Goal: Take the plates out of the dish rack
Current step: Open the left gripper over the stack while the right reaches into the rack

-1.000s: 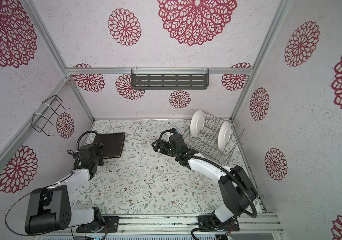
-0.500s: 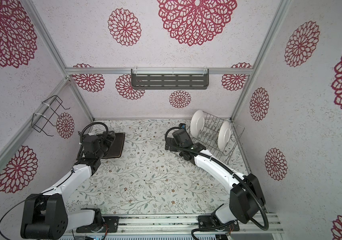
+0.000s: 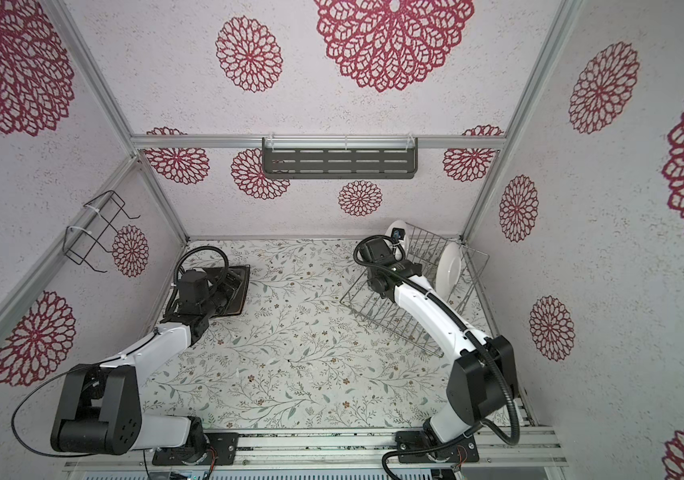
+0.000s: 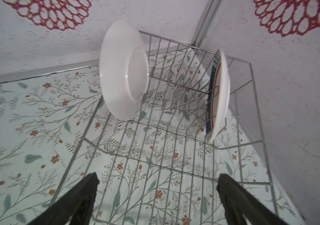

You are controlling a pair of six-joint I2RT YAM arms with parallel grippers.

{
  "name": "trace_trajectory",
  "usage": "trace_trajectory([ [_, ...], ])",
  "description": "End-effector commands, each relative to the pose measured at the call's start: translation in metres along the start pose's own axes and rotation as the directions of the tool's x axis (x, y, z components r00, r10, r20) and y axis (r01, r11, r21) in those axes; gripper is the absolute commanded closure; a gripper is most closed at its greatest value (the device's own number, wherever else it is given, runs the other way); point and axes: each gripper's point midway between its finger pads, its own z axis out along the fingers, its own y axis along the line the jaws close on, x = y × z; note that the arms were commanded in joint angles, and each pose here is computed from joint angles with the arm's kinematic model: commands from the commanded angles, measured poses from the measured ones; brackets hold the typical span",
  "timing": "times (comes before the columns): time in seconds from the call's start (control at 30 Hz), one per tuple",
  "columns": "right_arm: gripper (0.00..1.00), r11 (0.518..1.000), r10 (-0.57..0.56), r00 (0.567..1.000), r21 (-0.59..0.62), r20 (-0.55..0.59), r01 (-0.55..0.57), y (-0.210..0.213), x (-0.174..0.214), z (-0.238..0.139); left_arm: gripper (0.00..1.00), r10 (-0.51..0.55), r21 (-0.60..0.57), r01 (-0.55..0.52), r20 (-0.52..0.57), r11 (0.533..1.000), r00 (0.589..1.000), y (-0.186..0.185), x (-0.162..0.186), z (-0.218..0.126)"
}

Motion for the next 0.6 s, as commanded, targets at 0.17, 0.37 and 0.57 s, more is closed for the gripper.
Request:
trace_trajectory([
  [0.17,0.01,0.952,-0.153,0.987,0.259,-0.052,0.161,-0.018,-0.008,0.035,0.02,0.033,0.043,-0.032,-0.012,0.999,0.999,-0.013,-0.002,0.000],
  [0.37,0.01,0.963,-0.169,0.984,0.205,-0.060,0.178,0.007,-0.014,0.056,0.02,0.050,0.036,-0.050,0.001,0.998,0.999,-0.016,-0.006,-0.005],
  [0.57,0.01,0.970,-0.156,0.986,0.178,-0.062,0.165,0.032,-0.026,0.070,0.01,0.062,0.024,-0.062,0.000,0.998,0.998,-0.016,-0.007,-0.004],
])
